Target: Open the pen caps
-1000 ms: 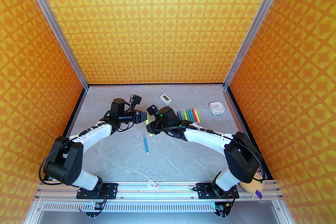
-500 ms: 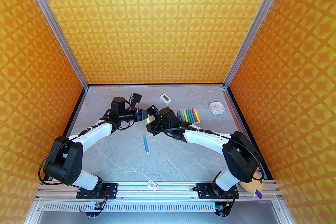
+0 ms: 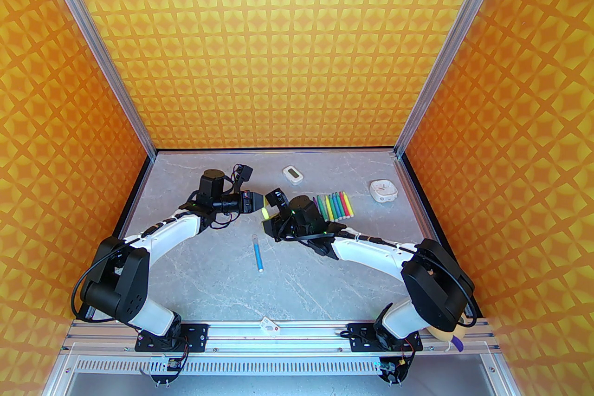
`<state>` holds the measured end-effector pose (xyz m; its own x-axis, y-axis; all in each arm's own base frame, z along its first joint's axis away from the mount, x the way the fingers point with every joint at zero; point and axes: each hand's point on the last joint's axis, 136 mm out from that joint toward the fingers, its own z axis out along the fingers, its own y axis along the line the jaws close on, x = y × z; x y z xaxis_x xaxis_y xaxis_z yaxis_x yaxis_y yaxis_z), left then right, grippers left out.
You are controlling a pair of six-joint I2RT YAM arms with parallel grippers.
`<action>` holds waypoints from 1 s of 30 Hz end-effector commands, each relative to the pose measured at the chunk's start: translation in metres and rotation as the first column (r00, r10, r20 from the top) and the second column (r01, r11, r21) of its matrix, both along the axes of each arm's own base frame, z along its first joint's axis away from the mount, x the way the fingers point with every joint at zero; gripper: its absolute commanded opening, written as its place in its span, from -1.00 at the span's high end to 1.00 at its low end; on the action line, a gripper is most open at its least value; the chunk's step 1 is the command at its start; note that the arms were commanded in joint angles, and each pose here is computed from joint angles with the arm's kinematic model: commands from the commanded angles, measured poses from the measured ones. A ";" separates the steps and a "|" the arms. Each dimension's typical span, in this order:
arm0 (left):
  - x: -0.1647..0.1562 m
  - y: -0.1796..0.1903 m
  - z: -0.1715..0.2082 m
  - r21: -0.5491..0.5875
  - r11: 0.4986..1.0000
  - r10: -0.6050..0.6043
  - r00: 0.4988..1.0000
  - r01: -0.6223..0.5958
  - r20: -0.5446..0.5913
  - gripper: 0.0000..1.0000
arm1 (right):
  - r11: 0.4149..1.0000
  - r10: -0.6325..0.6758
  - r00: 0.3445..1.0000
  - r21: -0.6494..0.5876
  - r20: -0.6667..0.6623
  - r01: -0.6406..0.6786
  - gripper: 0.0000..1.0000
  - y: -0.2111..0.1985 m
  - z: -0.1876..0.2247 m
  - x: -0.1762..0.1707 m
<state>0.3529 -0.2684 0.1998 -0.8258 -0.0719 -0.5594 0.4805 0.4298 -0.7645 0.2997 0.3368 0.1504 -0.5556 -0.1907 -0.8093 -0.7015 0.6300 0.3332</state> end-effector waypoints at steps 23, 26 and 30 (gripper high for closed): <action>0.050 0.089 -0.049 0.436 0.863 0.296 0.955 -0.256 -0.025 1.00 | 0.806 -0.445 0.896 -0.438 -0.004 0.398 1.00 -0.119 -0.065 0.053; 0.046 0.098 -0.067 0.540 0.805 0.311 0.950 -0.245 -0.033 1.00 | 0.742 -0.488 0.873 -0.514 0.028 0.431 1.00 -0.129 -0.069 0.069; 0.043 0.102 -0.088 0.644 0.736 0.309 0.950 -0.207 -0.049 1.00 | 0.687 -0.515 0.857 -0.583 0.029 0.433 1.00 -0.135 -0.080 0.083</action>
